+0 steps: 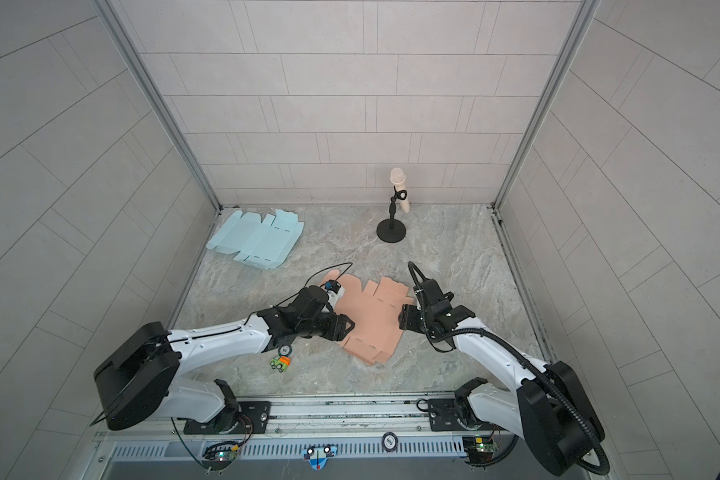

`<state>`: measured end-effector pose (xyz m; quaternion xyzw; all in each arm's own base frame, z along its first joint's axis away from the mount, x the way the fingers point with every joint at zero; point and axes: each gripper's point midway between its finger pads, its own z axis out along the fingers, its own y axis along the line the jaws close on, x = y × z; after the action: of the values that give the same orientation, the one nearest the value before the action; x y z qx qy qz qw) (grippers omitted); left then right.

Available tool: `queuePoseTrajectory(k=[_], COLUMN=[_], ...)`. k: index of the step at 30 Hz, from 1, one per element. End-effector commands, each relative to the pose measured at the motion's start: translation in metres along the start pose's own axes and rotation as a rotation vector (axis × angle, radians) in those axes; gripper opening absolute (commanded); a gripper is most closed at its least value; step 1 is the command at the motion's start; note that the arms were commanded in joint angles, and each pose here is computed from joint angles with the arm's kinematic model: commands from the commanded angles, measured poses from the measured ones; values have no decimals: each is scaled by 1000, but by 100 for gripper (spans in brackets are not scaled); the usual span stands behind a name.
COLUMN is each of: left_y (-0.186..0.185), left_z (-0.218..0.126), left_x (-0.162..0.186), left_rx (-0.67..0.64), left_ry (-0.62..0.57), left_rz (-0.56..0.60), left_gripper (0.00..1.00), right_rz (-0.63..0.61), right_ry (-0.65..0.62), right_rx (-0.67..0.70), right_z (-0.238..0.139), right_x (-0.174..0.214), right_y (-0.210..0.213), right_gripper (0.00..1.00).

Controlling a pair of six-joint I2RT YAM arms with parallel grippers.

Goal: Fold the paper box

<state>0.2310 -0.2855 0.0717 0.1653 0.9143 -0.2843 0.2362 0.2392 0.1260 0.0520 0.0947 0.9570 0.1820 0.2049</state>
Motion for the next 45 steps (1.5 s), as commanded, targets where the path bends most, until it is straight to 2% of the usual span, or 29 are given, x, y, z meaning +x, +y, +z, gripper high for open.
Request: queuePoseTrajectory(k=[1,6,12,16,26,31,45], left_y=[12,30,29,22,7,-2,-21], left_z=[4,11,14,14,20,22,14], left_x=[-15,-16,1,14,49,60,50], left_rx=[-24,-66,-33,-30,-2,35,101], left_ry=[6,26,42,66,111,123,68], left_rz=[14,-6,-38,-8,2,4,-10], left_gripper=[62,62,62,62,60,60,60], right_rz=[47,56,41,47,22,-25,-31], right_ry=[5,12,8,-8,6,-5,27], right_rx=[-54,-75,-90,-119,-97,-51,-50], right_z=[2,8,12,14,26,25,28], right_x=[9,20,17,12,3,-10,-24], right_y=[9,11,18,25,29,25,16], right_gripper=[68,65,59,54,53,46,45])
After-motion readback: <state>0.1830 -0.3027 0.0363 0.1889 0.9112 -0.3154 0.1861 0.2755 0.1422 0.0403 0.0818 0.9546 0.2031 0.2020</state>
